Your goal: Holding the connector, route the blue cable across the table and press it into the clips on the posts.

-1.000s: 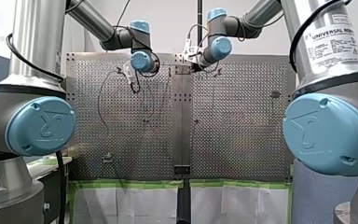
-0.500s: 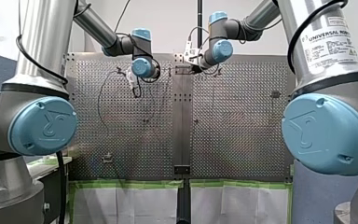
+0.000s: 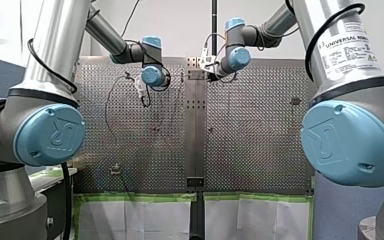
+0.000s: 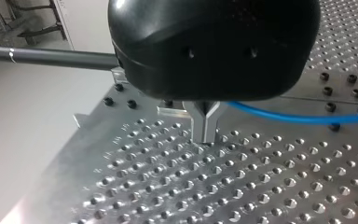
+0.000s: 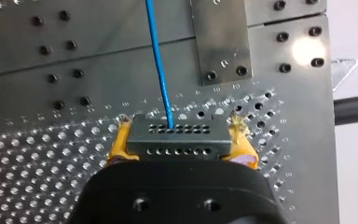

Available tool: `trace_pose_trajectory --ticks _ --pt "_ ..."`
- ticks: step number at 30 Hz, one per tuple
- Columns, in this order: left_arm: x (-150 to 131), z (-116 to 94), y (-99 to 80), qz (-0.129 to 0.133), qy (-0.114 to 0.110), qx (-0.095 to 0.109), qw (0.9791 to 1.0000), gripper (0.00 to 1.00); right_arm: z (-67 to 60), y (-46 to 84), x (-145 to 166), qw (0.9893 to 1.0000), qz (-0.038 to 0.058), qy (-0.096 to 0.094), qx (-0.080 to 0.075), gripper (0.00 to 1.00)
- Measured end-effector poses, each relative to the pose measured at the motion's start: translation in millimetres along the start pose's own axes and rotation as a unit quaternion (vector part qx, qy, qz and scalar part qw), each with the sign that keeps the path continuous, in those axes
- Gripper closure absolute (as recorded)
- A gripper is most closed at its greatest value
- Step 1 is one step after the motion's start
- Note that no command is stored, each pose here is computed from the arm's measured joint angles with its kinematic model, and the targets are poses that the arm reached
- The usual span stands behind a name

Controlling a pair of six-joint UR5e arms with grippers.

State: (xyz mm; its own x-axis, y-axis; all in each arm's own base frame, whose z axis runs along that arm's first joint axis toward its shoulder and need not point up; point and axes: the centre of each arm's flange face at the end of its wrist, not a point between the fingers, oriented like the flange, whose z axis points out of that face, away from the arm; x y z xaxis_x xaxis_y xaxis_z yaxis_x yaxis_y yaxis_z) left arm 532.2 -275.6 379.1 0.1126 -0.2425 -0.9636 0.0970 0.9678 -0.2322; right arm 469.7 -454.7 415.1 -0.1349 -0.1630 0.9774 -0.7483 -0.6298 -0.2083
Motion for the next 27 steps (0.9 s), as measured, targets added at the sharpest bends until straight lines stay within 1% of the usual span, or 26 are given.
trace_pose_trajectory --ticks 4,9,14,20,27 --pt "4.3 15.0 -1.0 -0.002 0.0 0.001 1.0 1.0 2.2 8.1 5.5 1.0 0.0006 0.006 -0.006 1.0" --pt "-9.1 32.2 1.3 -0.006 -0.015 0.002 0.9999 1.0 6.0 19.4 11.1 0.9998 0.0014 0.013 -0.012 1.0" --pt "-20.5 43.6 9.5 -0.01 -0.025 0.002 0.9996 1.0 15.8 27.0 9.9 0.9998 0.0023 0.014 -0.013 1.0" --pt "-7.6 51.5 18.1 -0.006 -0.009 -0.003 0.9999 1.0 22.2 32.3 11.5 0.9998 0.0025 0.016 -0.013 1.0" --pt "-6.4 53.2 19.3 -0.005 -0.005 -0.003 1.0 1.0 27.6 40.2 13.4 0.9997 0.004 0.018 -0.013 1.0"
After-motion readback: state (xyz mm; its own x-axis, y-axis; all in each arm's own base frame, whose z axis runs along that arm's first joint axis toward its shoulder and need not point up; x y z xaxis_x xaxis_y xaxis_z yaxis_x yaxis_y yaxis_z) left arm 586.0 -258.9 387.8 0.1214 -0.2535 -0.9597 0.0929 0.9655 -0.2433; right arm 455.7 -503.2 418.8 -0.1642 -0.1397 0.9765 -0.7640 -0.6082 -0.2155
